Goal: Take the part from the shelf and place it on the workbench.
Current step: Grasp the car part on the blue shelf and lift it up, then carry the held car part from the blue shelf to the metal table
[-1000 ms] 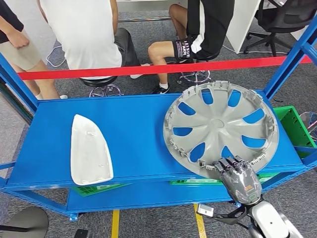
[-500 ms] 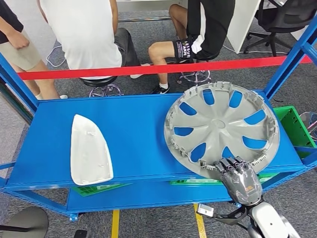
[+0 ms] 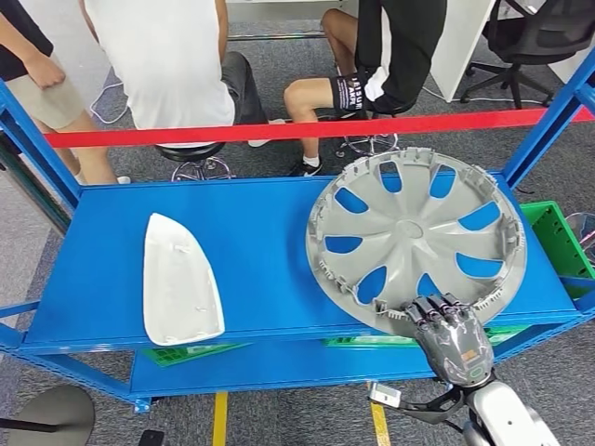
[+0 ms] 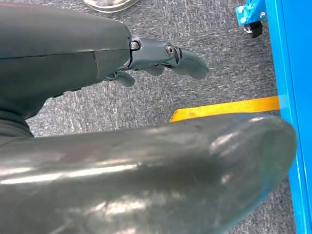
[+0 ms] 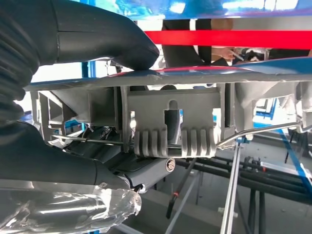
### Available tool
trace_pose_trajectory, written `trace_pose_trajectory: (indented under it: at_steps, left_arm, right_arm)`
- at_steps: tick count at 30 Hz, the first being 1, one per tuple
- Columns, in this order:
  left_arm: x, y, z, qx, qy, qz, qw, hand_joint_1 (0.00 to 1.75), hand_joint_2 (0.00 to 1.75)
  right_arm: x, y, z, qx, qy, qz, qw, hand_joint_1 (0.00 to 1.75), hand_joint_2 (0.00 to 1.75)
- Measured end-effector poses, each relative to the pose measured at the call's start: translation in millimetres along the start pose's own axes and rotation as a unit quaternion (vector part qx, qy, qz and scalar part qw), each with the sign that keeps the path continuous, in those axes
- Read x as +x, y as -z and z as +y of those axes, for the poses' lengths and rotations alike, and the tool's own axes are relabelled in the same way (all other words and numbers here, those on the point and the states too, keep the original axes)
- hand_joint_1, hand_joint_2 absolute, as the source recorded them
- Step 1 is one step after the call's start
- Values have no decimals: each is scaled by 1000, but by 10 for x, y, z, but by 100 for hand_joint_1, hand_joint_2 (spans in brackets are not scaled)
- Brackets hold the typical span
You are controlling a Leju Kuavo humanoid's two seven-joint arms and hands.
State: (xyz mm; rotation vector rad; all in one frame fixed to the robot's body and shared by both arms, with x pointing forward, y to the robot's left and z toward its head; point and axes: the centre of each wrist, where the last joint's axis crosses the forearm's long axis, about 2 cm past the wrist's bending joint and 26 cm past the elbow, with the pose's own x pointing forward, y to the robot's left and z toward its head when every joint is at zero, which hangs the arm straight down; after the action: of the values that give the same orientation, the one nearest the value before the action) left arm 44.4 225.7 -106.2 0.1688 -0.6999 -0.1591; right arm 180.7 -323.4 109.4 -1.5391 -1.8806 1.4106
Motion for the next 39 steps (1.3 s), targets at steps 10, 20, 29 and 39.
trace_pose_trajectory:
  at_steps: [10,20,29,39]
  left_arm:
    - [-11,-1,14,-1,-4,2,1000,0,0]
    - [-2,6,19,0,0,0,1000,0,0]
    - [10,14,20,1,-1,-1,1000,0,0]
    - [7,13,23,4,-2,0,1000,0,0]
  right_arm:
    - [71,56,-17,-10,8,17,1000,175,175]
    - [91,95,-42,-18,10,26,999,175,175]
    - [113,65,-50,-15,13,40,999,175,175]
    - [112,64,-49,-14,13,49,999,175,175]
